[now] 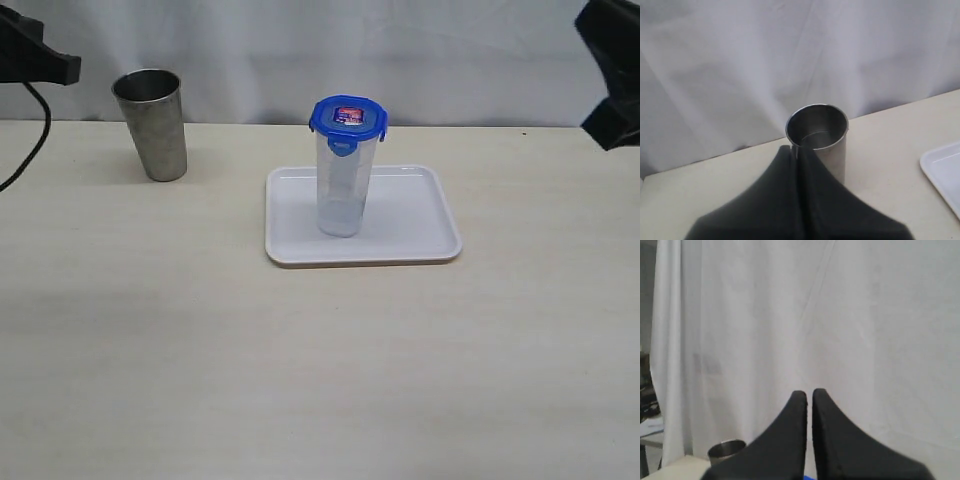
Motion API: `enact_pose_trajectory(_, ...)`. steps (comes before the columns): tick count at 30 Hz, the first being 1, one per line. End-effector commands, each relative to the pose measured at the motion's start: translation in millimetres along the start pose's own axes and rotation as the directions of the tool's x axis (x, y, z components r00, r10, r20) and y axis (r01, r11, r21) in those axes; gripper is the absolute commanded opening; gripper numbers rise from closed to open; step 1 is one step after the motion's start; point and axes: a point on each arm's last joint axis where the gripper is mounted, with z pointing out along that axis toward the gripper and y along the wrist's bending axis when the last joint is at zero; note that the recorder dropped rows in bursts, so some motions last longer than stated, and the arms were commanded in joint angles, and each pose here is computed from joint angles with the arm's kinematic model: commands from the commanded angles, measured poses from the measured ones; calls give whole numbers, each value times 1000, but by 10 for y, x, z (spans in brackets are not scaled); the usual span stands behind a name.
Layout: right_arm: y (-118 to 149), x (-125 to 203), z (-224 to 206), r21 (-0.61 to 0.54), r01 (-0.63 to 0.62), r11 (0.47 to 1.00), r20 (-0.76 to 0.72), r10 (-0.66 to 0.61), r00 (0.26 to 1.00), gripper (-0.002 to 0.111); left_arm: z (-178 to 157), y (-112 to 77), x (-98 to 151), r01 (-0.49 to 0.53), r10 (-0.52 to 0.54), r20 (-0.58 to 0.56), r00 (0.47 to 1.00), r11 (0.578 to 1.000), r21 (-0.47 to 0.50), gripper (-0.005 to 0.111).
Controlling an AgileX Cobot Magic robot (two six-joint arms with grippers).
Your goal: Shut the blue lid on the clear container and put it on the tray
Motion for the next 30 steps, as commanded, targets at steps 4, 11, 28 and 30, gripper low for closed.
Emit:
enact_pose_trajectory(4,214,-260,-476,50,43,998,147,-50,988,4,-470,26,-99,54,-53,99,994,998,-10,0)
enact_pose_trajectory(11,355,-460,-871,150,72,986,192,-100,976,4,-958,37,-104,89,-83,201,976,996,-22,0)
enact_pose_trajectory(28,577,-696,-1379,228,124,966,301,-191,934,4,-2136,-200,188,73,-144,497,855,984,161,0)
enact_pose_trajectory(30,577,-696,-1379,228,124,966,301,-191,934,4,-2210,-224,182,53,-142,522,841,982,182,0)
